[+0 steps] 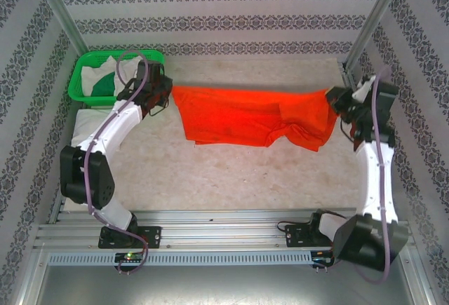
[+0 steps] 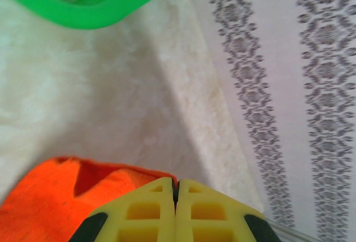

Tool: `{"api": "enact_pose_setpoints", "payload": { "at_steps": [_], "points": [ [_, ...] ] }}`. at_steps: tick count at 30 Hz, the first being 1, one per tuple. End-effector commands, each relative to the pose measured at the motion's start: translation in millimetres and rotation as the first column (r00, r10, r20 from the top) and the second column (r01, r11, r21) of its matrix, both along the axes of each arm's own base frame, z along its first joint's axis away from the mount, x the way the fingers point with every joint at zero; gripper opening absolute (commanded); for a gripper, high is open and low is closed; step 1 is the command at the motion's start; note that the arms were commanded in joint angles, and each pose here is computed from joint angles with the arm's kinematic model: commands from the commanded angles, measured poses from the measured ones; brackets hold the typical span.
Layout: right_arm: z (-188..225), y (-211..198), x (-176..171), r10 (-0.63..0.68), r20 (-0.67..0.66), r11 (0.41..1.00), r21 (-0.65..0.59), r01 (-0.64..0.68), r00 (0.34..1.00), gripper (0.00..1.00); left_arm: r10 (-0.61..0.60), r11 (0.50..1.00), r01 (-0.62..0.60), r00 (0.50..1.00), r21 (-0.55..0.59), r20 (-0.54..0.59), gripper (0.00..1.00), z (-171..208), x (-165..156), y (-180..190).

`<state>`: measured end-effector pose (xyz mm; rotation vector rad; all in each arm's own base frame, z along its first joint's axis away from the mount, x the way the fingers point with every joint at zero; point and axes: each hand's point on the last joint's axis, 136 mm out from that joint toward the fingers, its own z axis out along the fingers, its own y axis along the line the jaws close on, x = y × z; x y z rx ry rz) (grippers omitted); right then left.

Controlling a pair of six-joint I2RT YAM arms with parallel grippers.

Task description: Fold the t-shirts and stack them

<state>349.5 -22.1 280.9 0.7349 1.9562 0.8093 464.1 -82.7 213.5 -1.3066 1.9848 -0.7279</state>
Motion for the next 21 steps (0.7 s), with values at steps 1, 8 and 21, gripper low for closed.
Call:
{"api": "enact_pose_setpoints", "payload": {
  "at_steps": [1, 8, 21],
  "points": [
    [-33, -4, -25, -0.072, -0.086, 0.997, 0.011, 0.073, 0.994, 0.0, -0.019, 0.999, 0.023, 0.992, 0.03, -0.128, 0.0, -26, -31, 1],
    [-47, -7, 9, -0.033, -0.125, 0.999, -0.015, 0.032, 0.992, 0.0, -0.058, 0.994, 0.075, 0.981, 0.085, -0.186, 0.0, -45, -10, -4],
    [136, -4, 61, 0.023, 0.249, 0.99, -0.139, 0.013, 0.968, 0.0, -0.048, 0.973, 0.001, 0.979, 0.232, 0.199, 0.0, 134, 60, 15]
  ]
}}
